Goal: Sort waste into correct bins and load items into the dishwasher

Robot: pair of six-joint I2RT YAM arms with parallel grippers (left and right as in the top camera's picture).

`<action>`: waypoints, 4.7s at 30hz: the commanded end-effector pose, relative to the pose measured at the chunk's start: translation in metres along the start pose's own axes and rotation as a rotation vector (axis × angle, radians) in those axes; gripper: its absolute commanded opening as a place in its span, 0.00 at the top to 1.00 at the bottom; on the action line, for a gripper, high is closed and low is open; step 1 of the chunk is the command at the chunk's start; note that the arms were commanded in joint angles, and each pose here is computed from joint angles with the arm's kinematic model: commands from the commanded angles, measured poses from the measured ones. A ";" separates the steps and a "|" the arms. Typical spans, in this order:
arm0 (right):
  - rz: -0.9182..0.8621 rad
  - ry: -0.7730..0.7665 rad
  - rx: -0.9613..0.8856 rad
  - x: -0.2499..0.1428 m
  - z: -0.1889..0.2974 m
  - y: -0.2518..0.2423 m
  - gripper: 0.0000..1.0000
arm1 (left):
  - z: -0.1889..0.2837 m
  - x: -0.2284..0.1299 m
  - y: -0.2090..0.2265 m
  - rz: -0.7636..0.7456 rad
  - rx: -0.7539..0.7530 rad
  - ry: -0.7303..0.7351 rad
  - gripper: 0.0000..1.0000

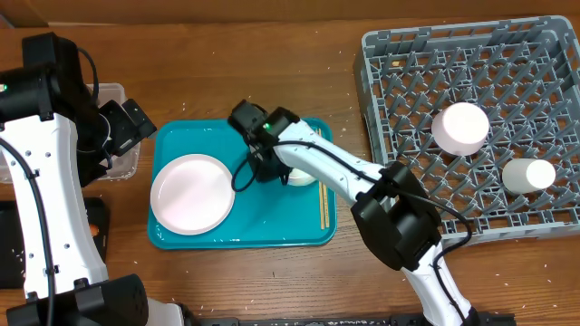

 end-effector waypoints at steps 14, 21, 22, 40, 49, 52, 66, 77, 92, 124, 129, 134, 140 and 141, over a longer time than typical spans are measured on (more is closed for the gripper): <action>-0.467 -0.309 0.322 0.085 0.261 -0.224 0.96 | -0.001 0.000 0.001 0.014 0.002 0.003 0.00; -0.453 -0.415 0.806 0.082 0.276 -0.357 0.96 | -0.001 0.000 0.001 0.014 0.002 0.004 0.00; -0.457 -0.445 0.867 0.080 0.273 -0.376 0.96 | -0.001 0.000 0.001 0.014 0.002 0.004 0.00; -0.708 -0.423 0.958 0.080 0.145 -0.482 0.87 | -0.001 0.000 0.001 0.014 0.002 0.004 0.00; -0.935 -0.347 0.813 0.040 0.130 -0.529 0.87 | -0.001 0.000 0.001 0.014 0.002 0.004 0.00; -1.006 -0.313 0.739 0.020 0.125 -0.546 0.88 | -0.001 0.000 0.001 0.014 0.002 0.003 0.00; -1.237 -0.339 0.584 -0.031 0.204 -0.578 0.58 | -0.001 0.000 0.001 0.014 0.002 0.003 0.00; -1.016 -0.577 0.443 -0.039 0.363 -0.449 0.33 | -0.001 0.000 0.001 0.014 0.002 0.003 0.00; -0.406 -0.225 0.150 0.012 0.265 -0.154 0.00 | -0.001 0.000 0.001 0.014 0.002 0.003 0.00; -0.346 0.261 0.052 -0.023 -0.026 -0.068 0.07 | -0.001 0.000 0.001 0.014 0.002 0.003 0.00; -0.343 0.273 0.044 -0.030 -0.033 -0.069 0.12 | -0.001 0.000 0.001 0.014 0.002 0.004 0.00; -0.363 0.204 -0.067 -0.030 -0.037 -0.072 0.51 | -0.001 0.000 0.001 0.014 0.002 0.003 0.00; -0.346 0.147 -0.153 -0.034 -0.037 -0.069 0.65 | -0.001 0.000 0.001 0.014 0.002 0.003 0.00; -0.338 0.146 -0.155 -0.035 -0.037 -0.067 0.73 | -0.001 0.000 0.001 0.014 0.002 0.003 0.00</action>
Point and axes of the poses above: each gripper's point midway between its finger pads, its own z axis back along the fingers, its own y axis along the line the jaws close on, x = y × z, the point moved 3 cm from there along z, back along the fingers, and after that the axes turned 12 degrees about -z, right-handed, at the moved point
